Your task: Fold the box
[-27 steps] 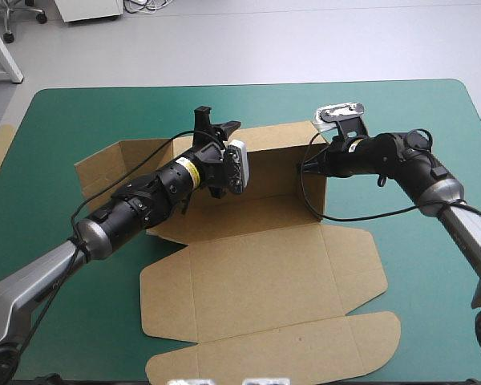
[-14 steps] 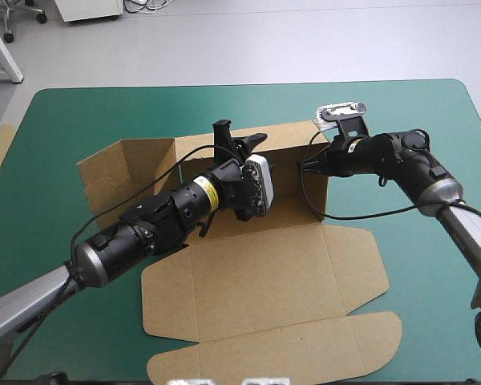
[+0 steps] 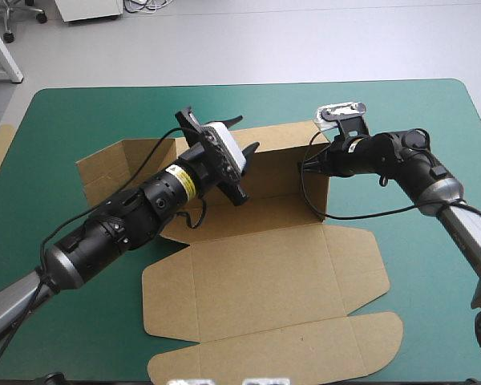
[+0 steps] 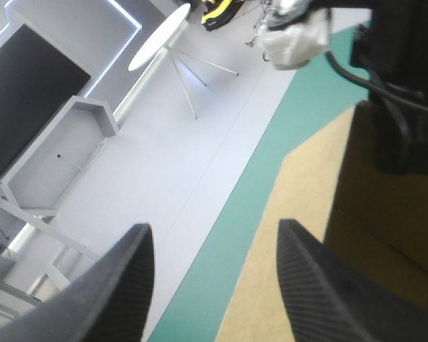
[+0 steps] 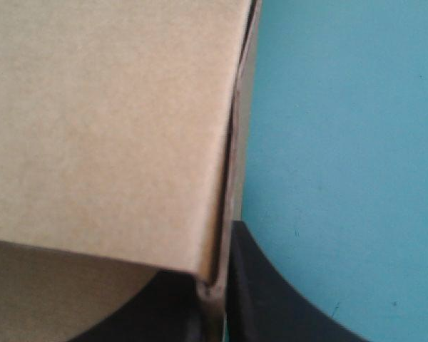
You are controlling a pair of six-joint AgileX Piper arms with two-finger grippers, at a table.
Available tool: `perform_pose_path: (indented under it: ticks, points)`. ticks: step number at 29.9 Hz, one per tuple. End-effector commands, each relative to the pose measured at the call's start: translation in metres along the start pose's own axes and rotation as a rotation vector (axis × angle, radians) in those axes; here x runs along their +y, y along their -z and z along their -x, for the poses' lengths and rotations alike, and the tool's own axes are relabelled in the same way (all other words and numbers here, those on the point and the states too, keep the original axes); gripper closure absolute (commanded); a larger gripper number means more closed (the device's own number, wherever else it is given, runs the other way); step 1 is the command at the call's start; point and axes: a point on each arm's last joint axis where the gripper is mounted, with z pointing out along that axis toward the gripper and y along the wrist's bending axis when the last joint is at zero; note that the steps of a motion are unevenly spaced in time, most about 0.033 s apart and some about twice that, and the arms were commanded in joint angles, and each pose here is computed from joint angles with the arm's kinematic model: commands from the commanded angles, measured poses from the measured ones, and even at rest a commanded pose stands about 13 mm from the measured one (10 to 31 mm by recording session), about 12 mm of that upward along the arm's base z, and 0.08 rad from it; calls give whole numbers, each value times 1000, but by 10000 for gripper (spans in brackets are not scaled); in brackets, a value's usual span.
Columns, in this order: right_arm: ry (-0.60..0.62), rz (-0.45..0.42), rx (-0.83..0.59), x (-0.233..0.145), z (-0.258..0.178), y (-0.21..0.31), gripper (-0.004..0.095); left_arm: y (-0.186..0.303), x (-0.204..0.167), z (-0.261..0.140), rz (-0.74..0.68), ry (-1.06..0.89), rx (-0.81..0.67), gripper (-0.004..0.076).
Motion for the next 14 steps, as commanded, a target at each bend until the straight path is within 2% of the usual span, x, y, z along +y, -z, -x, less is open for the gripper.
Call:
perform_pose_path:
  ticks: [1, 3, 6, 8, 14]
  points:
    - [0, 2, -66, 2, 11, 19, 921, 17, 32, 12, 89, 183, -114, 355]
    - [0, 2, -66, 2, 11, 19, 921, 20, 45, 6, 125, 236, -124, 354]
    - [0, 1, -68, 2, 11, 19, 921, 23, 58, -1, 165, 208, -123, 355]
    - [0, 1, -69, 2, 12, 19, 921, 25, 68, -8, 204, 147, -69, 355]
    - [0, 1, -74, 2, 12, 19, 921, 29, 79, -32, 284, -326, 231, 400]
